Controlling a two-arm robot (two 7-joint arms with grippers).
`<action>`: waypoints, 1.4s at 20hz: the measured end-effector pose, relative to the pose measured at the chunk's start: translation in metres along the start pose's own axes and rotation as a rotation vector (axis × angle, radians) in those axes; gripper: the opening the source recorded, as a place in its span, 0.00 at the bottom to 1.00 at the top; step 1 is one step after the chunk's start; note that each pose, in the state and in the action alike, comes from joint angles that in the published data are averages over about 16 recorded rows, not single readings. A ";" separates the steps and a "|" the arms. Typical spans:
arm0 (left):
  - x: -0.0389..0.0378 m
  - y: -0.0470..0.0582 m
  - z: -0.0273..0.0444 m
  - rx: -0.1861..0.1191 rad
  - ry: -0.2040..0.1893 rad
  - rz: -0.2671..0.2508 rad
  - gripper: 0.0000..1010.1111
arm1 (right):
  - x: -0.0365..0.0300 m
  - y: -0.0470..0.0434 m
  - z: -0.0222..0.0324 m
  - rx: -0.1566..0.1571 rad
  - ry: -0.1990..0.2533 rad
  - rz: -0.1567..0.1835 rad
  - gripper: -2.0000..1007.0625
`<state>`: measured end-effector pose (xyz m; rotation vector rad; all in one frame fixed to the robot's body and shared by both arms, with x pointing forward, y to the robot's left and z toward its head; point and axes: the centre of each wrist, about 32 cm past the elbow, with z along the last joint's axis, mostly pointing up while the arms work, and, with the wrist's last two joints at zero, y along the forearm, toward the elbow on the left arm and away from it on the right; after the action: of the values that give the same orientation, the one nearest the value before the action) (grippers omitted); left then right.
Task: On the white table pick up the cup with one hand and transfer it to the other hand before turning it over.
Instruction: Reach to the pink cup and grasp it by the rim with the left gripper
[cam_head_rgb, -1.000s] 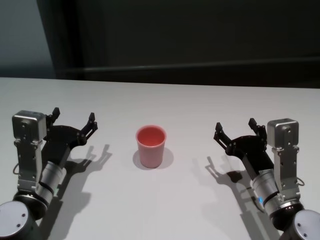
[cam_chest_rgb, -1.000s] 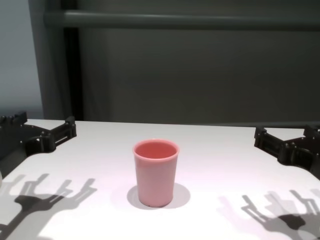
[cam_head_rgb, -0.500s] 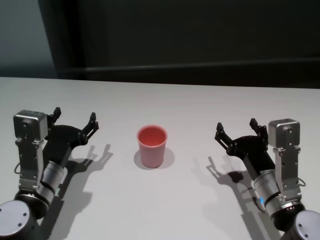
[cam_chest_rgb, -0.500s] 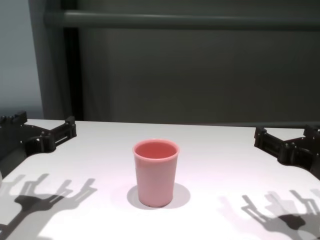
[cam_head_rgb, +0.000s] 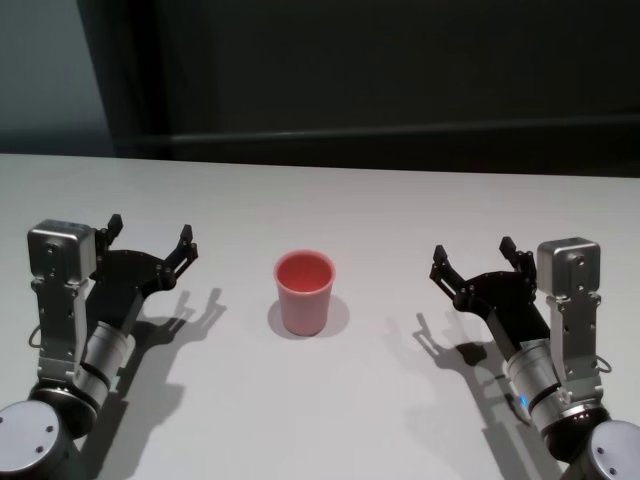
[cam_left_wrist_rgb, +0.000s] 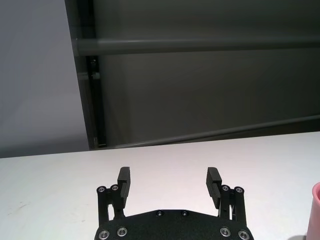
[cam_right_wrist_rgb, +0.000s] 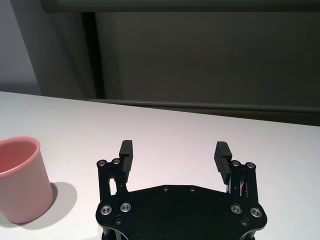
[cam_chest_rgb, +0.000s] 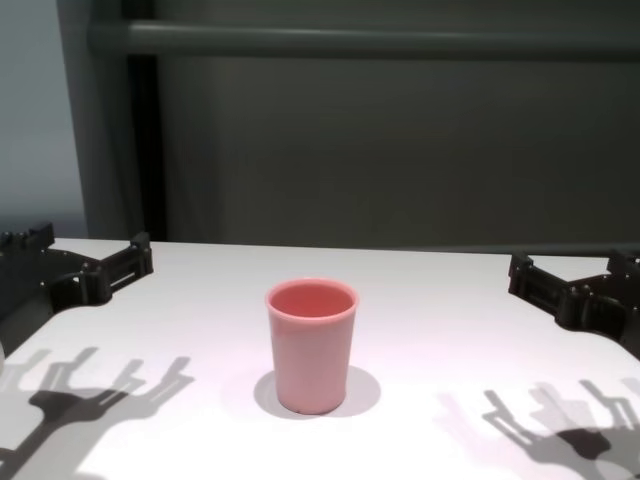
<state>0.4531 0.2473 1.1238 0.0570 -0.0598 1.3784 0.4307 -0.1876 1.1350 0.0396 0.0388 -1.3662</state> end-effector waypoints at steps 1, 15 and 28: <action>0.0000 0.000 0.0000 0.000 0.000 0.000 0.99 | 0.0000 0.0000 0.0000 0.000 0.000 0.000 0.99; 0.0013 0.001 0.0011 -0.002 -0.010 -0.005 0.99 | 0.0000 0.0000 0.0000 0.000 0.000 0.000 0.99; 0.0206 0.004 0.0210 0.000 -0.166 -0.116 0.99 | 0.0000 0.0000 0.0000 0.000 0.000 0.000 0.99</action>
<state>0.4532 0.2665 1.1464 0.1719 -0.1926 1.2550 0.4307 -0.1876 1.1350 0.0396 0.0388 -1.3661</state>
